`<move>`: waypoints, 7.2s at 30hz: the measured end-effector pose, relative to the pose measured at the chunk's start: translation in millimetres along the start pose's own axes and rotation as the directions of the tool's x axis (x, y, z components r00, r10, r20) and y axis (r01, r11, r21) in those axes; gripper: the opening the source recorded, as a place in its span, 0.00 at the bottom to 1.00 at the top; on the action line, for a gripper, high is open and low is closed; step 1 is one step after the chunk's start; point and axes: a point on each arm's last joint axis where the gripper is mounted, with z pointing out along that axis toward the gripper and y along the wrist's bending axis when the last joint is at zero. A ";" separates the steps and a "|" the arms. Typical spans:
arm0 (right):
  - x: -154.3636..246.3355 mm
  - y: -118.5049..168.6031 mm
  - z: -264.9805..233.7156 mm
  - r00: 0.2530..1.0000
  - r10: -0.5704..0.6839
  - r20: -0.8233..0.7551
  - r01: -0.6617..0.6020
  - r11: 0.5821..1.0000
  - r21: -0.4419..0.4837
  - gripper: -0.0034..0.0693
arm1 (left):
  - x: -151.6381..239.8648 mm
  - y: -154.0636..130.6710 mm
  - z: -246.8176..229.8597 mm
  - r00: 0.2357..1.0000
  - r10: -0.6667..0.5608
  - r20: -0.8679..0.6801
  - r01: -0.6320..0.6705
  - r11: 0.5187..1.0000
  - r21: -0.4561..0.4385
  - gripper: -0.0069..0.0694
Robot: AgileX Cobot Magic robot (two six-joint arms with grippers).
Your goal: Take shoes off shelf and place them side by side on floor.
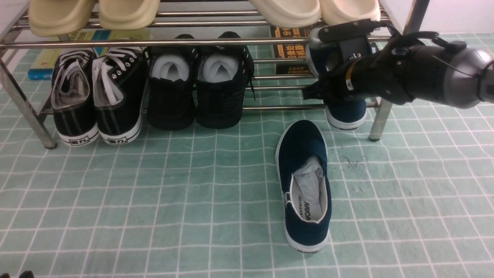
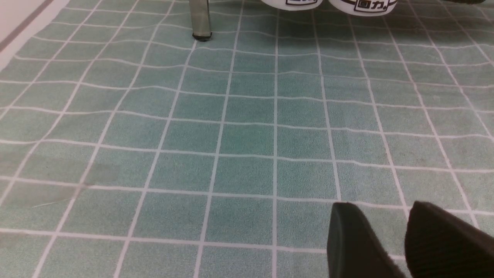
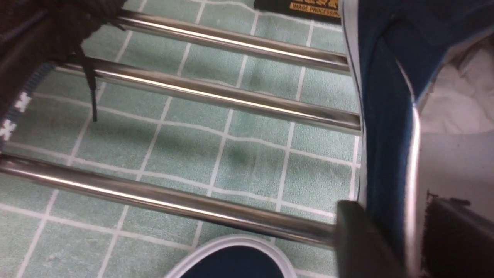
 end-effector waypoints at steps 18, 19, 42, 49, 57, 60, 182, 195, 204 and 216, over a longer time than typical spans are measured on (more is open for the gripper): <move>-16.6 -2.5 -146.4 0.952 0.013 -0.304 -0.022 0.999 -0.025 0.08 | 0.0 0.0 0.0 1.000 0.000 0.000 0.000 1.000 0.000 0.41; -13.6 -3.3 -160.1 0.935 -0.008 -0.353 -0.008 0.999 -0.045 0.08 | 0.0 0.0 0.0 1.000 0.000 0.000 0.000 1.000 0.000 0.41; 68.7 -13.6 -152.9 0.901 -0.014 -0.433 -0.024 0.996 -0.083 0.08 | 0.0 0.0 0.0 1.000 0.000 0.000 0.000 1.000 0.000 0.41; 64.5 -10.5 -141.8 0.925 -0.009 -0.380 -0.030 0.995 -0.096 0.08 | 0.0 0.0 0.0 1.000 0.000 0.000 0.000 1.000 0.000 0.41; 73.1 -5.9 -111.1 0.921 -0.004 -0.389 -0.036 0.995 -0.096 0.08 | 0.0 0.0 0.0 1.000 0.000 0.000 0.000 1.000 0.000 0.41; 76.4 -4.8 -105.0 0.915 -0.002 -0.402 -0.039 0.995 -0.094 0.08 | 0.0 0.0 0.0 1.000 0.000 0.000 0.000 1.000 0.000 0.41; 289.5 -101.9 -272.8 0.930 -0.027 0.367 -0.016 0.994 0.113 0.08 | 0.0 0.0 0.0 1.000 0.000 0.000 0.000 1.000 0.000 0.41; 289.8 -101.9 -272.7 0.931 -0.028 0.364 -0.014 0.993 0.114 0.10 | 0.0 0.0 0.0 1.000 0.000 0.000 0.000 1.000 0.000 0.41; 289.8 -101.9 -272.7 0.931 -0.028 0.364 -0.014 0.993 0.114 0.11 | 0.0 0.0 0.0 1.000 0.000 0.000 0.000 1.000 0.000 0.41; 289.7 -102.0 -272.7 0.931 -0.031 0.364 -0.013 0.993 0.115 0.14 | 0.0 0.0 0.0 1.000 0.000 0.000 0.000 1.000 0.000 0.41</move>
